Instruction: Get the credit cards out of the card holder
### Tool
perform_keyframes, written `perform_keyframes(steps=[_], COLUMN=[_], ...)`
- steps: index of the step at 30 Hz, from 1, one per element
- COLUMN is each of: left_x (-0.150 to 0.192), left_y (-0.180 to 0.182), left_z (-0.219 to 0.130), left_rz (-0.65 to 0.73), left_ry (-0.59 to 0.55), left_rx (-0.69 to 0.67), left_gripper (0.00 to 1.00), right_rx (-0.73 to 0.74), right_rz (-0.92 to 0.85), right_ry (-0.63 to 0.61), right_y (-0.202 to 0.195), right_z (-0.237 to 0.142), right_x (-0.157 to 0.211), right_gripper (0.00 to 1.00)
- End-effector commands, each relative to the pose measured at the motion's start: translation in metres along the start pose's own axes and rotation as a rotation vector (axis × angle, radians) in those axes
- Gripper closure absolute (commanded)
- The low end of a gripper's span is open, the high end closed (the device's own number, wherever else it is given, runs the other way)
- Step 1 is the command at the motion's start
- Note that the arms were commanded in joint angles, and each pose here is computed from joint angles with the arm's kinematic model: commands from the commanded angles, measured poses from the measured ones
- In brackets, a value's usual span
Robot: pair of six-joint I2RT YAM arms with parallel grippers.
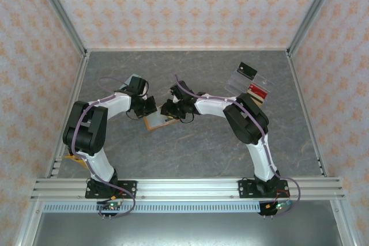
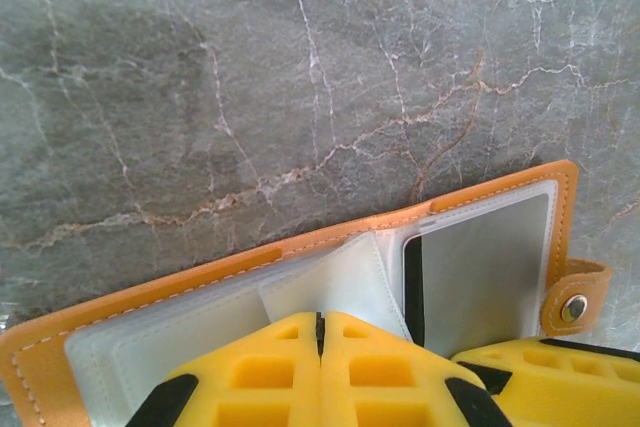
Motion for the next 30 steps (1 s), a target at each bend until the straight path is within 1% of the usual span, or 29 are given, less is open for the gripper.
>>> perform_keyframes(steps=[1, 8, 11, 18, 21, 23, 26, 28, 30], left_x=[0.001, -0.001, -0.002, -0.005, -0.006, -0.007, -0.008, -0.008, -0.007], left_y=[0.005, 0.003, 0.005, 0.012, 0.017, 0.019, 0.023, 0.026, 0.026], left_z=[-0.013, -0.028, -0.034, -0.056, -0.069, -0.079, -0.092, -0.1, -0.106], left_rz=[0.025, 0.031, 0.056, 0.035, 0.032, -0.002, -0.017, -0.03, -0.043], left_ry=[-0.017, -0.049, -0.059, -0.109, -0.142, -0.168, -0.201, -0.219, -0.23], left_rx=[-0.047, -0.051, -0.069, -0.123, -0.152, -0.161, -0.18, -0.186, -0.183], left_gripper=[0.94, 0.93, 0.93, 0.89, 0.87, 0.84, 0.81, 0.77, 0.7], right_rx=[0.023, -0.066, -0.101, -0.188, -0.216, -0.228, -0.259, -0.276, -0.284], right_rz=[0.02, 0.043, 0.048, 0.046, 0.046, 0.047, 0.045, 0.038, 0.033], right_ry=[-0.006, 0.084, 0.102, 0.13, 0.134, 0.141, 0.149, 0.152, 0.154], right_y=[-0.007, 0.007, 0.013, 0.031, 0.037, 0.039, 0.046, 0.052, 0.057], right_z=[-0.004, 0.003, 0.005, 0.003, 0.004, 0.005, 0.006, 0.006, 0.008], right_x=[0.001, 0.01, 0.012, 0.012, 0.011, 0.01, 0.01, 0.01, 0.009], right_gripper=[0.67, 0.66, 0.66, 0.66, 0.66, 0.66, 0.66, 0.66, 0.66])
Point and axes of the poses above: each hand's point on the last joint's axis, 136 mm out from that joint toward the fingers, its own z axis out along the fingers, its own y axis along the line the jaws close on, x = y × z, the point moved 1 cm from there along -z, back along the fingers, and after that the axes turned 1 degree about z, right-handed, at the moved point
